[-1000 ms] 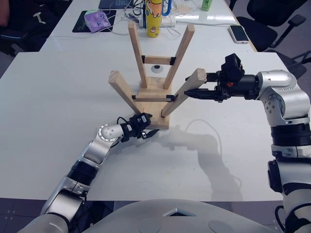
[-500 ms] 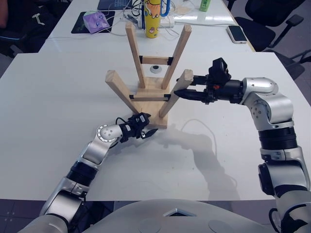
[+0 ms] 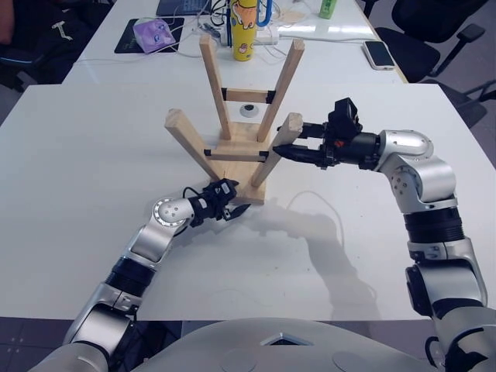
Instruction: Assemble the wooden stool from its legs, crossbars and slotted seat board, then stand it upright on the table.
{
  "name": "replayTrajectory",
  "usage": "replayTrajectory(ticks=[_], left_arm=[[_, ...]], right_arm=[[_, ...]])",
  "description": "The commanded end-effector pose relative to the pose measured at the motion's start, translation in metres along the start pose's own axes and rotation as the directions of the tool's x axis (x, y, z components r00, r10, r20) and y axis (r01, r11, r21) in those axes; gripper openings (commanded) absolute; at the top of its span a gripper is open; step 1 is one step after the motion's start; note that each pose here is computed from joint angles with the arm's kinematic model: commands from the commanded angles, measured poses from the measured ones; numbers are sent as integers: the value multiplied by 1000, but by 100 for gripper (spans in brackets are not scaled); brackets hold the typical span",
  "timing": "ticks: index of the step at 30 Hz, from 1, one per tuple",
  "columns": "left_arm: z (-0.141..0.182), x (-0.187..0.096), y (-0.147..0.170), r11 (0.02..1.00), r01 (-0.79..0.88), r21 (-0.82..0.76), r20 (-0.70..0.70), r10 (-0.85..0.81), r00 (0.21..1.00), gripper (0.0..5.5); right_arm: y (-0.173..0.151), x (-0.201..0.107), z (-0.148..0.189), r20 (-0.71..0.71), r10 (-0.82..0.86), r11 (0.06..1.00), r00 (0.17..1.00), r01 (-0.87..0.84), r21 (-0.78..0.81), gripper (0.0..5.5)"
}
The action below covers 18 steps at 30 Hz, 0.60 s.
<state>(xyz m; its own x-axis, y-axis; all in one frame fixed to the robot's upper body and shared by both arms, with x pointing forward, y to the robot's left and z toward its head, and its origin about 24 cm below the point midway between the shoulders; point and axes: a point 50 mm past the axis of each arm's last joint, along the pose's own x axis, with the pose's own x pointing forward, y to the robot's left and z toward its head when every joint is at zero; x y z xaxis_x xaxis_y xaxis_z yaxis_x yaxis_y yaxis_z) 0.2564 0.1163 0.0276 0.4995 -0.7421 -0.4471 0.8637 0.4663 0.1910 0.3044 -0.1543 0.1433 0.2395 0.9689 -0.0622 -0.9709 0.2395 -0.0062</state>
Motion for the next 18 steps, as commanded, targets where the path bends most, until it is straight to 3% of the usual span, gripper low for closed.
replayTrajectory(ticks=[1,5,10,16,18], left_arm=[[-49,4,-34,976,100,-193,-200,-139,970,345],[-49,4,-34,971,87,-221,-191,-130,973,345],[-51,3,-34,967,84,-240,-189,-131,973,345],[-53,4,-33,966,68,-249,-197,-120,973,345],[-53,4,-31,966,55,-252,-200,-108,974,345]], right_arm=[[39,18,-64,-155,226,949,962,-182,256,207],[60,18,-68,-149,333,914,931,-279,295,207],[43,27,-78,-186,150,964,971,-102,246,207],[39,25,-71,-129,140,963,982,-105,248,207],[37,23,-69,-119,122,964,985,-89,249,248]])
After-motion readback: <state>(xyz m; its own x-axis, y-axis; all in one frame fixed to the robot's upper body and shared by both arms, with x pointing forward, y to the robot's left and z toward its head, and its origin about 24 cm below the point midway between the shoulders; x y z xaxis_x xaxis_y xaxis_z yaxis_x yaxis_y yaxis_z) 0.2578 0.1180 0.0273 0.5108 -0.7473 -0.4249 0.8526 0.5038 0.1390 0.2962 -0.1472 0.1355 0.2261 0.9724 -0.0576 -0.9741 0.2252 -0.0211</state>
